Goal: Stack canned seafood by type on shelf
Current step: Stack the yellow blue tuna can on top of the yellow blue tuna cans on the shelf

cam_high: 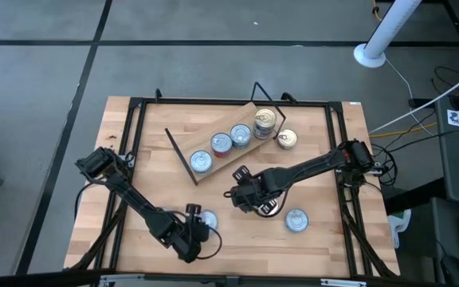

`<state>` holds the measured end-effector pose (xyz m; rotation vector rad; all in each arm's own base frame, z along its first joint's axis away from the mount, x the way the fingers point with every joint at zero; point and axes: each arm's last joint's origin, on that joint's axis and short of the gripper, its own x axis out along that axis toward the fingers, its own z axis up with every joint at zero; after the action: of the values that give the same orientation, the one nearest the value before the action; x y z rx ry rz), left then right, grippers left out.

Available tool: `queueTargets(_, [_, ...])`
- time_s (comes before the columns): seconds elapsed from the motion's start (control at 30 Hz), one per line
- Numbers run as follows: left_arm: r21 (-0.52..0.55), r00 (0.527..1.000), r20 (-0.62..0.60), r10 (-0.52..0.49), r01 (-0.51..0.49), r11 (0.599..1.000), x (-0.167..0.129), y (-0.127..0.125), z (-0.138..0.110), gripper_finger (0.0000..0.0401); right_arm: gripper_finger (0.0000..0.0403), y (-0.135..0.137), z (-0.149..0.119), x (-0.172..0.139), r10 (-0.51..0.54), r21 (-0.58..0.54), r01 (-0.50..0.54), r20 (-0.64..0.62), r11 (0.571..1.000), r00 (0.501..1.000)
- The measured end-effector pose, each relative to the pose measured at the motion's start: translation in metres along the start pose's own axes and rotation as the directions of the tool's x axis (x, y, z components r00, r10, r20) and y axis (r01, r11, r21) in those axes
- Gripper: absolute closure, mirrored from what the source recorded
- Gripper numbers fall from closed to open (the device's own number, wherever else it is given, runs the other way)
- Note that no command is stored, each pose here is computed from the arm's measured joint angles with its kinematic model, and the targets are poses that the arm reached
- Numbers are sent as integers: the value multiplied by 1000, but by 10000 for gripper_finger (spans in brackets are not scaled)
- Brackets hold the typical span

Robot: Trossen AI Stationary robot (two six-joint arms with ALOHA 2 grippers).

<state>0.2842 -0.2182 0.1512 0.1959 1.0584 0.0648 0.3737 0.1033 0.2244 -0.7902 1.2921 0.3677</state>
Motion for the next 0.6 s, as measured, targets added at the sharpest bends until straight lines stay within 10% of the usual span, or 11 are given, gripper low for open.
queueTargets(0.3, [33,998,-3,55,-55,998,12,19,10,332,153,11,-32,-22,31,45,-29,-31,999,999])
queueTargets(0.6, [57,996,-24,91,-89,994,24,45,20,340,153,28,-51,-3,-104,99,85,198,991,975])
